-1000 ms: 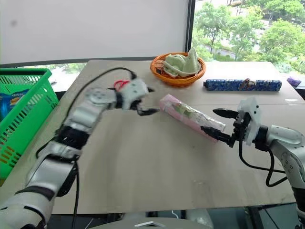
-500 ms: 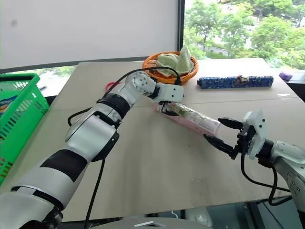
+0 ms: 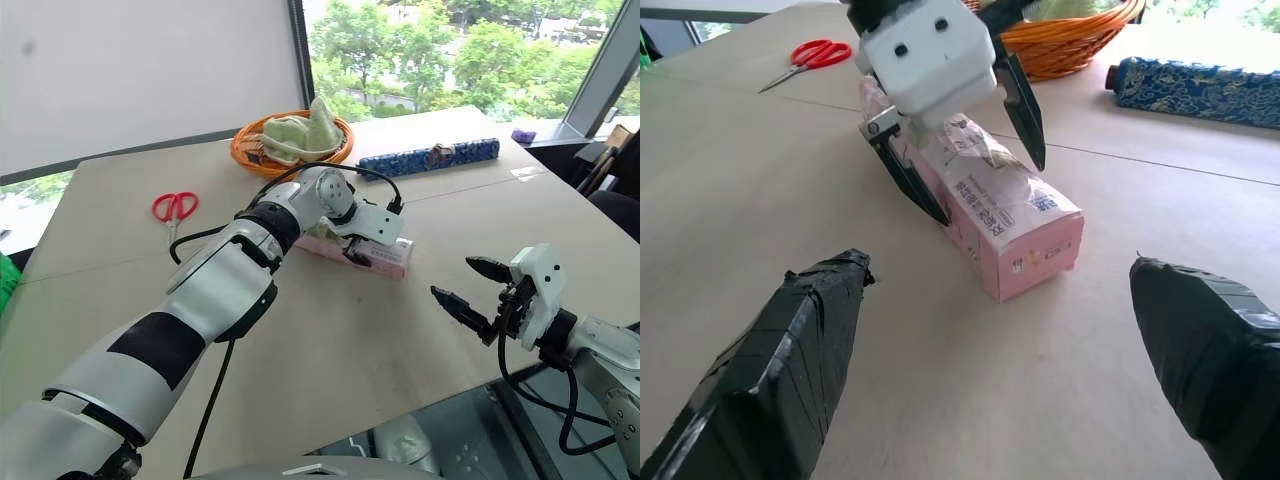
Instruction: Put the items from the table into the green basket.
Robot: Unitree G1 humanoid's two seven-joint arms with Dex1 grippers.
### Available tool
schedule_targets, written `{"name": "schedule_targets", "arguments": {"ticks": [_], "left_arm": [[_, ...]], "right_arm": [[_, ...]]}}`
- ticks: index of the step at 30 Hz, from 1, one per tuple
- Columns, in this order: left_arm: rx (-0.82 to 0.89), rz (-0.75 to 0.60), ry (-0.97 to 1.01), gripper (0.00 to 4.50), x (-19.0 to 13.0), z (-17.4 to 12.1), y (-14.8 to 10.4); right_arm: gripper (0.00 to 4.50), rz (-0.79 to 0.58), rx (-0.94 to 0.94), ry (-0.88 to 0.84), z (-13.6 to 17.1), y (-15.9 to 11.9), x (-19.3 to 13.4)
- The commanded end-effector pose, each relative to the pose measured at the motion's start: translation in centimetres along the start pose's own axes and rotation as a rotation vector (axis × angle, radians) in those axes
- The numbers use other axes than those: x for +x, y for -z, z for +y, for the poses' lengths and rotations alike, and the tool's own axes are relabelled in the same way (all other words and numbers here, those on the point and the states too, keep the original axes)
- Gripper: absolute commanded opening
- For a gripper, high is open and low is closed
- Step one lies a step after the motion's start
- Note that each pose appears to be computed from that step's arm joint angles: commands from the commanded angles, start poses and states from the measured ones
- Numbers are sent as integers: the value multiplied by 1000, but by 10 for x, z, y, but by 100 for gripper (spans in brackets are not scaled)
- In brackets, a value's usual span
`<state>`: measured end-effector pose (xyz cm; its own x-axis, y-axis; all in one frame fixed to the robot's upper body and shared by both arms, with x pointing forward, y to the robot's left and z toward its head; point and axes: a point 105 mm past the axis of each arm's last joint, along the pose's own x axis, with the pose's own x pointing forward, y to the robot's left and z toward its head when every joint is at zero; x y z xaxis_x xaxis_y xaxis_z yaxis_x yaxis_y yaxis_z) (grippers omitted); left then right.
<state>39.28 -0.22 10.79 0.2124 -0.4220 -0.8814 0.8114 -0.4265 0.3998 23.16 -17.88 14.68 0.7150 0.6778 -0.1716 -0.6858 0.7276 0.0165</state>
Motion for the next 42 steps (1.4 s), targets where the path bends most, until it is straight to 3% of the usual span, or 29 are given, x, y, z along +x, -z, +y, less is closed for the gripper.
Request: {"name": "schedule_targets", "arguments": {"ticks": [1,2,3,7,11,12,17,22,24,26,30,33,37,42], "left_arm": [[-15,87,14,443,2,-3,12],[-26,101,37,443,3,-7,16],[-43,95,44,381,3,-8,16],[-129,8,50,232,3,-8,8],[-117,1,-55,71,0,4,9],[-116,-26,-70,58,-4,7,6],[-121,-103,-244,58,-43,41,0],[-16,134,-509,58,-119,77,39],[-22,283,-606,58,-172,80,73],[-66,426,-681,58,-220,71,109],[-143,624,-741,58,-275,41,161],[-285,759,-749,58,-316,-4,204],[-457,802,-812,58,-347,-51,236],[-610,843,-844,58,-365,-96,260]], "right_arm": [[450,-35,-44,4,1,-15,-1],[450,-37,-47,3,2,-15,-1],[450,-39,-48,2,2,-17,0],[450,-43,-46,2,2,-18,1],[450,-50,-48,-18,4,-20,5],[450,-54,-47,-30,6,-21,6],[450,-70,-55,-88,10,-28,13],[450,-150,-81,-152,14,-45,27],[450,-199,-95,-221,23,-53,37],[450,-251,-96,-272,30,-62,45],[450,-296,-105,-327,36,-71,55],[450,-342,-106,-389,40,-82,63],[450,-372,-106,-475,47,-89,72],[450,-378,-90,-543,52,-90,86]]}}
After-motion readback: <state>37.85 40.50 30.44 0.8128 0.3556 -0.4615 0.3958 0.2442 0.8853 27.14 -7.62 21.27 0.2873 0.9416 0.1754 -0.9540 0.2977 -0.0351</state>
